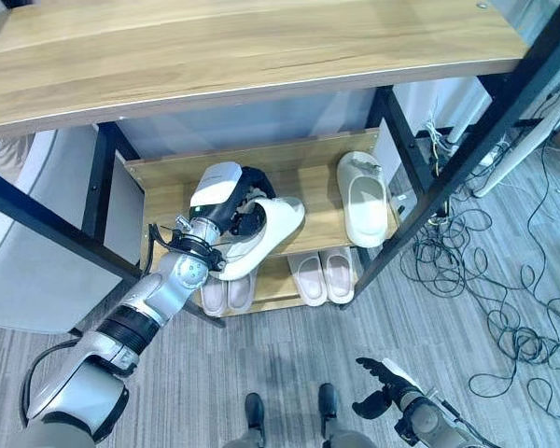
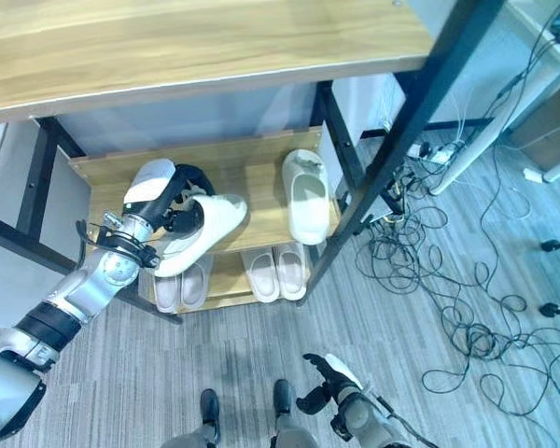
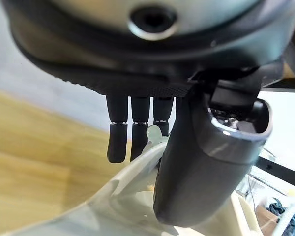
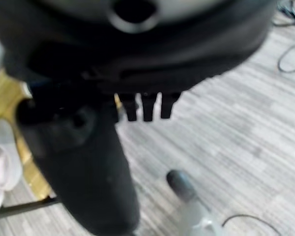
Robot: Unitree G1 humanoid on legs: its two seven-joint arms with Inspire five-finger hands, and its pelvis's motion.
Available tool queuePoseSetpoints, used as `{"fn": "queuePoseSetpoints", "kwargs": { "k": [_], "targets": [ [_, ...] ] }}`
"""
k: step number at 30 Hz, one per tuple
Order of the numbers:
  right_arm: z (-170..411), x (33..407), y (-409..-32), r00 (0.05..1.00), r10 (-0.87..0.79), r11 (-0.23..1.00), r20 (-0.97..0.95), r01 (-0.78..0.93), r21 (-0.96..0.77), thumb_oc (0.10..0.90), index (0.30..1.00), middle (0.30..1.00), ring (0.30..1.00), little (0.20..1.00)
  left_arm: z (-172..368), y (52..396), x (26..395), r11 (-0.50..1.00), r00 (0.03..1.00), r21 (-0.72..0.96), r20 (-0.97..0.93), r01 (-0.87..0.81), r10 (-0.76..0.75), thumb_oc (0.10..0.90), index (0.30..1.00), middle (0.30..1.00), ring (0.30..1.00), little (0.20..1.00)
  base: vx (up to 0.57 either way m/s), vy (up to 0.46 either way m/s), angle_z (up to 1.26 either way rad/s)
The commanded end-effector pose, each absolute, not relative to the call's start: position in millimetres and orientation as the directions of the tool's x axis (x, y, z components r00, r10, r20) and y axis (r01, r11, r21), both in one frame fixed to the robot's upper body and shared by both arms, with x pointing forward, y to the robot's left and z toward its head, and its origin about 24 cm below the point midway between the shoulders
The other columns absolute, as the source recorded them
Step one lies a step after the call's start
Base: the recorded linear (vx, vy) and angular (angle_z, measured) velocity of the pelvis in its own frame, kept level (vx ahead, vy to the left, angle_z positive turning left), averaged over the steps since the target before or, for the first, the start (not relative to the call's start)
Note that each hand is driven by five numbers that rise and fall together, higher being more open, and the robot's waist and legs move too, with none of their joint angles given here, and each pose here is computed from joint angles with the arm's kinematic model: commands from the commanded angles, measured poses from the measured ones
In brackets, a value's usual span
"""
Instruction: Arrange the slippers neatly on the shoe rack.
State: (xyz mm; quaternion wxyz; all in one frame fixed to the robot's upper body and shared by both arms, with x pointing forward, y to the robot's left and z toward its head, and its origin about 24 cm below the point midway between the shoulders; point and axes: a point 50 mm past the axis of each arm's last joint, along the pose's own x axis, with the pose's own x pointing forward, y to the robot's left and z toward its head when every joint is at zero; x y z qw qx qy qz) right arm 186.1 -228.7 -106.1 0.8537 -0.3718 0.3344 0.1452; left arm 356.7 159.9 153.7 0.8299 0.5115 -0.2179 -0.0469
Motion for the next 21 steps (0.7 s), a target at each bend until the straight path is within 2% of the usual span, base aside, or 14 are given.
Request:
{"fn": "queuePoseSetpoints", "kwargs": {
  "k": [1, 11, 15, 20, 21],
  "targets": [
    [-89.9, 189.0, -241.4, 0.793, 0.005, 0.657, -0.609, -0.462, -0.596, 0.8, 0.9, 0.9, 0.9, 0.9, 220.8, 169.2, 374.5, 0.542, 0.813, 0.752, 0.548, -0.375, -0.197, 0.4, 0.3, 0.3, 0.3, 0.3, 0.02, 0.033, -0.25],
    [-88.2, 188.5, -246.5, 0.796, -0.011, 0.66, -0.605, -0.449, -0.603, 0.8, 0.9, 0.9, 0.9, 0.9, 239.2, 198.0, 389.1, 0.46, 0.835, 0.768, 0.542, -0.447, -0.092, 0.4, 0.3, 0.3, 0.3, 0.3, 0.02, 0.013, -0.22],
    [-87.6, 190.0, -245.3, 0.8, -0.01, 0.664, -0.6, -0.443, -0.602, 0.8, 0.9, 0.9, 0.9, 0.9, 247.4, 220.1, 394.0, 0.42, 0.852, 0.778, 0.523, -0.468, -0.017, 0.4, 0.3, 0.3, 0.3, 0.3, 0.02, 0.0, -0.1],
    [-89.9, 188.8, -243.3, 0.796, -0.011, 0.668, -0.605, -0.445, -0.597, 0.8, 0.9, 0.9, 0.9, 0.9, 252.8, 225.9, 396.4, 0.414, 0.852, 0.771, 0.524, -0.483, 0.018, 0.4, 0.3, 0.3, 0.3, 0.3, 0.03, -0.01, -0.07],
    [-90.0, 188.7, -242.7, 0.797, -0.01, 0.67, -0.604, -0.442, -0.596, 0.8, 0.9, 0.9, 0.9, 0.9, 253.5, 225.7, 397.0, 0.419, 0.851, 0.768, 0.524, -0.484, 0.024, 0.458, 0.387, 0.387, 0.387, 0.387, 0.0, 0.0, 0.0]
  ]
}}
